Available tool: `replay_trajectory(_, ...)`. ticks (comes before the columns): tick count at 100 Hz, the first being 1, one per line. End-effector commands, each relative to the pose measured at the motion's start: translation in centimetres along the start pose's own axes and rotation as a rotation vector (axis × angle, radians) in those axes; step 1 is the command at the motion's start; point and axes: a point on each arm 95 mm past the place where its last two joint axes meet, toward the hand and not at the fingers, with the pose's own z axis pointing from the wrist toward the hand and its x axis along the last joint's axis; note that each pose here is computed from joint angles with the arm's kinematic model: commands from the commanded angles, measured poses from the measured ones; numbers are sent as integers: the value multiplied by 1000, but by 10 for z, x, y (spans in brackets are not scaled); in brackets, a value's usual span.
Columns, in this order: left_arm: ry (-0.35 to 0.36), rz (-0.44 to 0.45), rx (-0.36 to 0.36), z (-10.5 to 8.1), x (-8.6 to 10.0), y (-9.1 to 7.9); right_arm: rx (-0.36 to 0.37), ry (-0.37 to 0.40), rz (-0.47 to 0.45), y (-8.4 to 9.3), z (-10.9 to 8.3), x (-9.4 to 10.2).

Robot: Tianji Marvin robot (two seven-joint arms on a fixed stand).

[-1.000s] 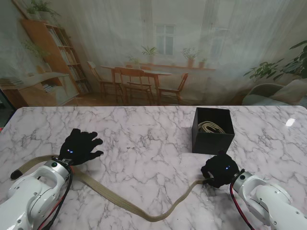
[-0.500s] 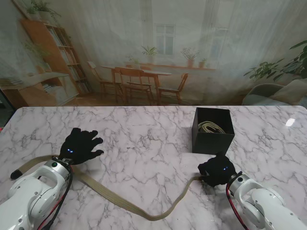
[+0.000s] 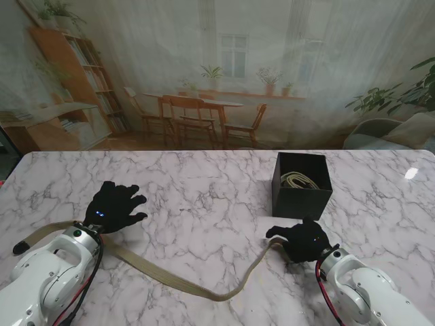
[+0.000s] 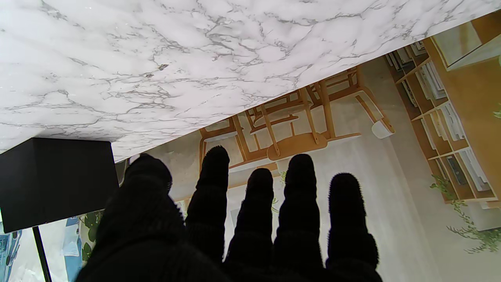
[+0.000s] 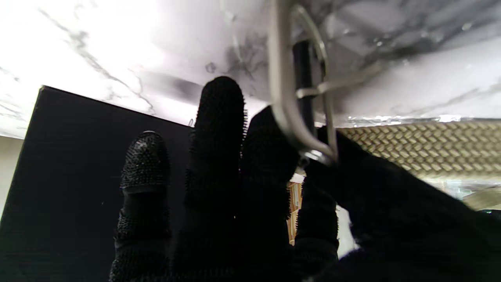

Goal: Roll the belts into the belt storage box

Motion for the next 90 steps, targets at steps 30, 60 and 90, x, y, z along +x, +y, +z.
replay_trajectory(30,11,1,-15,1,2,2,15,-3,60,0,0,8)
replay_trajectory(60,16,0,-18,2,3,2,148,-34,213,11,-2,18)
replay_trajectory(90,18,1,-23,2,3,2,300,1,297,23,-11,15)
